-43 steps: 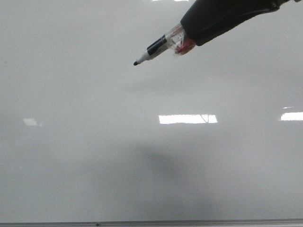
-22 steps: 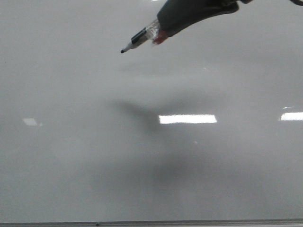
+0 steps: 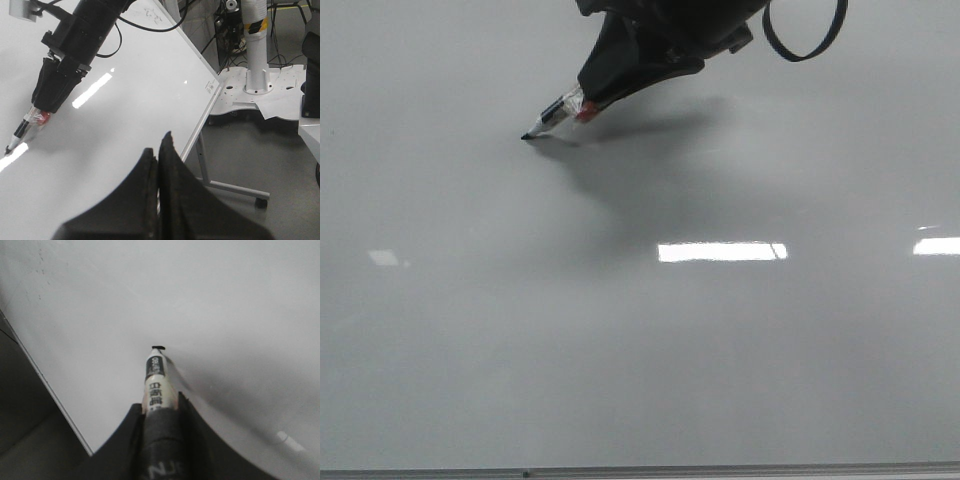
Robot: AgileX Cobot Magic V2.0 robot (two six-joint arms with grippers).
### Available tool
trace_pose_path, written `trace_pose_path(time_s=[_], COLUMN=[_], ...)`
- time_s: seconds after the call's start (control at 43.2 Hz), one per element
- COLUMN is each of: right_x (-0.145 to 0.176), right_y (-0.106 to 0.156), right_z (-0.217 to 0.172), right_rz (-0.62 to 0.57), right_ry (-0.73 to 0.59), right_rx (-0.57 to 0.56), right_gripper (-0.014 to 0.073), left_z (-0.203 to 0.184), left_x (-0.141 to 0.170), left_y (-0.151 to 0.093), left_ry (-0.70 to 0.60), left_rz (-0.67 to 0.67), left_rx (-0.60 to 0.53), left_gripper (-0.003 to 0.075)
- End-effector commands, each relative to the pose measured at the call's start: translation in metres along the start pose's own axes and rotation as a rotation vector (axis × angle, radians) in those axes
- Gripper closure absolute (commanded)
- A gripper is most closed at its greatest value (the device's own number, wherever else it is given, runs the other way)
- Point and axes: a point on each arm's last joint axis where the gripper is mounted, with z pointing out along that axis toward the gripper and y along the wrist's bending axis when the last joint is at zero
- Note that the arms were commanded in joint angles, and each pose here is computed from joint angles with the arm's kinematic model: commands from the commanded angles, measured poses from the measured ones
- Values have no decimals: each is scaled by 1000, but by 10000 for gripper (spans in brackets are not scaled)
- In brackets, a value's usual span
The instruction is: Write number 7 on whiteboard
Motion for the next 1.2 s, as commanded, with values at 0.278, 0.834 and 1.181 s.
trace_pose_path(time_s=[0.278, 0.834, 1.181], right_x=[6, 67, 31], right_y=[-62, -18, 80], right_z=[-75, 11, -62], right_rz=[75, 40, -545], right_ry=[-107, 173, 72], right_rx=[233, 22, -212], right_gripper=[664, 664, 661], left_z=[-1, -1, 1], left_x=[-13, -13, -20], left_y=[2, 2, 2], left_ry=[-82, -82, -110], left_rz=[-17, -17, -69], left_rx=[-6, -6, 13], left_gripper=[741, 741, 740])
